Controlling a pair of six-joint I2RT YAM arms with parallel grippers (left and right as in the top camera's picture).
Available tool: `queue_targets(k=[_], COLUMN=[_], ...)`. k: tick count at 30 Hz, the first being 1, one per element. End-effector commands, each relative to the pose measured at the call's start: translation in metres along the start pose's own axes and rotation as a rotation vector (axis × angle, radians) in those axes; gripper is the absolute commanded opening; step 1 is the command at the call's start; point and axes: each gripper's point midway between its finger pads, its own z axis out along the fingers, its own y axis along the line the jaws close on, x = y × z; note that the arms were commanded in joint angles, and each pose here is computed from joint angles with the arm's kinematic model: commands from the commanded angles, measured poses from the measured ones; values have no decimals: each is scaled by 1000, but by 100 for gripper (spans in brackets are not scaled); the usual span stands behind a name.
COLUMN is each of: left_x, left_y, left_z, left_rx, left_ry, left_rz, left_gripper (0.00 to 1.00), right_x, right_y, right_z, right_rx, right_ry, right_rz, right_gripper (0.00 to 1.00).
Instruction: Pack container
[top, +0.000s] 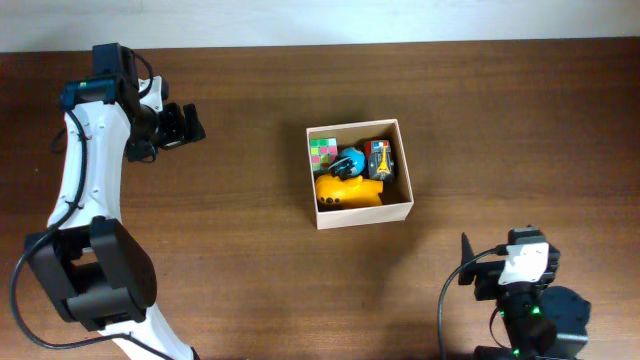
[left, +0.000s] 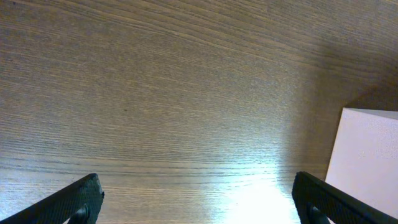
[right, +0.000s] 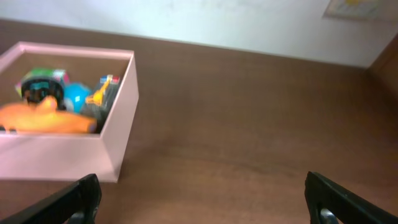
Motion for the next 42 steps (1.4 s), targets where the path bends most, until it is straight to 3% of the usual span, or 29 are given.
queue_targets(k=[1, 15, 42], left_x=[-7, -7, -7], left_y=[-3, -3, -3], left_z=[-11, -11, -11], left_rx=[6, 6, 6], left_ry=[-33, -33, -33], left_rz=[26, 26, 26], left_gripper=[99, 99, 99], right_x=[16, 67, 67], right_y=[6, 12, 12], right_z=[5, 23, 23], right_rx=[-24, -31, -31], right_ry=[-4, 68, 66], right_rz=[-3, 151, 150], right_gripper=[99, 99, 99])
